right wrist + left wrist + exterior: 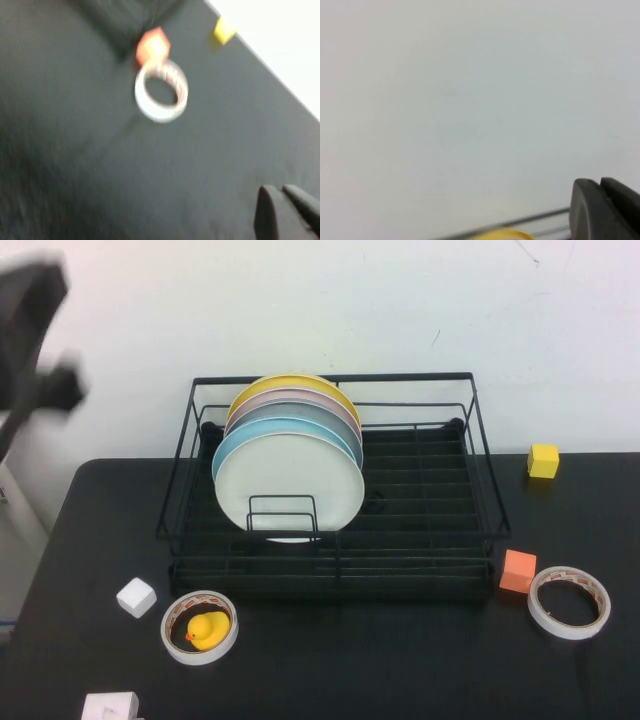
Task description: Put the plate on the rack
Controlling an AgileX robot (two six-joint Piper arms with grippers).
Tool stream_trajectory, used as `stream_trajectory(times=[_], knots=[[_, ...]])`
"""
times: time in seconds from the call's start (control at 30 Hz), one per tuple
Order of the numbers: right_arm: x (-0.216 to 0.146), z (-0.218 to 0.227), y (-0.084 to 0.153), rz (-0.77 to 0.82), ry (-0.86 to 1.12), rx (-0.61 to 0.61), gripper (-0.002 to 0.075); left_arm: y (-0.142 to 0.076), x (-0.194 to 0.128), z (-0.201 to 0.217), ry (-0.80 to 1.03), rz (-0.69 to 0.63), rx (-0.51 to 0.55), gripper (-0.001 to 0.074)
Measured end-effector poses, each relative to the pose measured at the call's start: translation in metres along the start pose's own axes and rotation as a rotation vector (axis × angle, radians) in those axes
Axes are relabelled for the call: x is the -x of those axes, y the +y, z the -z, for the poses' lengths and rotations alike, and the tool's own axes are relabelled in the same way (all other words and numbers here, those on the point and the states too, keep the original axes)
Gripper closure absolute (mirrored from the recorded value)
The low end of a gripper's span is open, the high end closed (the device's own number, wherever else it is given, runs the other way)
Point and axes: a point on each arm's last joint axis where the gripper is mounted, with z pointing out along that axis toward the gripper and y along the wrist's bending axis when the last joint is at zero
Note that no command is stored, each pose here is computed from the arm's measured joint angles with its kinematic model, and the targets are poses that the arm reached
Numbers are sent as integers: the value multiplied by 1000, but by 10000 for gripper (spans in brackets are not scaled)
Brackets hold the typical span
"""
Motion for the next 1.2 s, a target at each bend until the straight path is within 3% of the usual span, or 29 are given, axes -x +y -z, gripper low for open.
stream_trajectory(times=[0.2, 0.43, 0.73, 1.2], knots=[[-1, -2, 9, -40, -185, 1, 727, -10, -45, 54, 25, 90, -58, 735], [-16, -40, 33, -58, -190, 80, 727, -16, -88, 75, 89, 111, -114, 735], [-23, -51, 41, -65, -169, 108, 727, -27, -97, 80, 107, 115, -237, 735], [-22, -51, 41, -64, -178, 105, 727, -30, -98, 81, 112, 116, -266, 735]])
